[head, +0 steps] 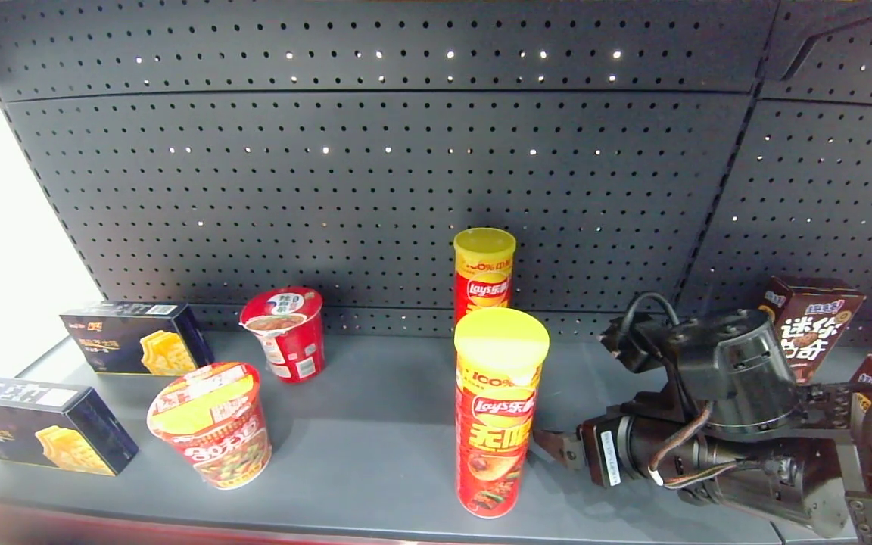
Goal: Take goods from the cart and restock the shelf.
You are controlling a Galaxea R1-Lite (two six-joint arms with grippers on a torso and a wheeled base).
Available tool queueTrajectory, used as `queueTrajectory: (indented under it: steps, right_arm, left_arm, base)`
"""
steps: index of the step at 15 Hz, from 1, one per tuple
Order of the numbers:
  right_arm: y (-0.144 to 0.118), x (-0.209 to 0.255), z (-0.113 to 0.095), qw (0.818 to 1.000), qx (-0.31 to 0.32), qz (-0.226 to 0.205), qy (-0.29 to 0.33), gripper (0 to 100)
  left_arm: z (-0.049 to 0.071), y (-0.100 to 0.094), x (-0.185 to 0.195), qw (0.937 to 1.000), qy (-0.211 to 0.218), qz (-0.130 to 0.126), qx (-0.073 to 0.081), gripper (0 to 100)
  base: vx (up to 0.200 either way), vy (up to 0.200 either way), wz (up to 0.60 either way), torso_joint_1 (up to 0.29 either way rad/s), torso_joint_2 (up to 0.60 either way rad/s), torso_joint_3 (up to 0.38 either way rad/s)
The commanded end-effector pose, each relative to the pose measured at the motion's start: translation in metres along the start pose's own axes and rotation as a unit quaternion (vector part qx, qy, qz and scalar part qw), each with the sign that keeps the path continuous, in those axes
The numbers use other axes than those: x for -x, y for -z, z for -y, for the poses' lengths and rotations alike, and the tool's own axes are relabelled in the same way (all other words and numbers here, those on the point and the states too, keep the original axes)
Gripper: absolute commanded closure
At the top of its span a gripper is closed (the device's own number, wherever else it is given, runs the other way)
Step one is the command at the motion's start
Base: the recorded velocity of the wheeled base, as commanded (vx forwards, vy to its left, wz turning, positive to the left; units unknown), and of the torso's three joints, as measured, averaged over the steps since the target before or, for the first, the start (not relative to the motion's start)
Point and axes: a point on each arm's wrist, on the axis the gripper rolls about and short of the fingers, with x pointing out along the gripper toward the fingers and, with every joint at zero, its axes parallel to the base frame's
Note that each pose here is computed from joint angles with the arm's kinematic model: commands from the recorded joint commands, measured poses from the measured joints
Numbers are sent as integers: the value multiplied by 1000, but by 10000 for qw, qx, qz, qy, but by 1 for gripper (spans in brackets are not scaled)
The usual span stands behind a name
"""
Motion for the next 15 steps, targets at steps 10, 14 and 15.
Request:
queueTrajectory:
  steps: [10,14,15]
  right_arm:
    - [-3,-14,-8,10000,45,-67,-45,0]
    - [-3,-15,-9,9999,54,-69,-58,0]
    - [-1,-15,-9,9999,63,-105,-47,0]
  left_arm:
    - [0,0,0,10000,-4,-6,1,0]
    - [0,0,0,10000,-4,-6,1,0]
    - [0,0,0,10000,-4,-6,1,0]
  base:
    - [0,0,0,0,0,0]
    - [0,0,0,0,0,0]
    - [0,0,0,0,0,0]
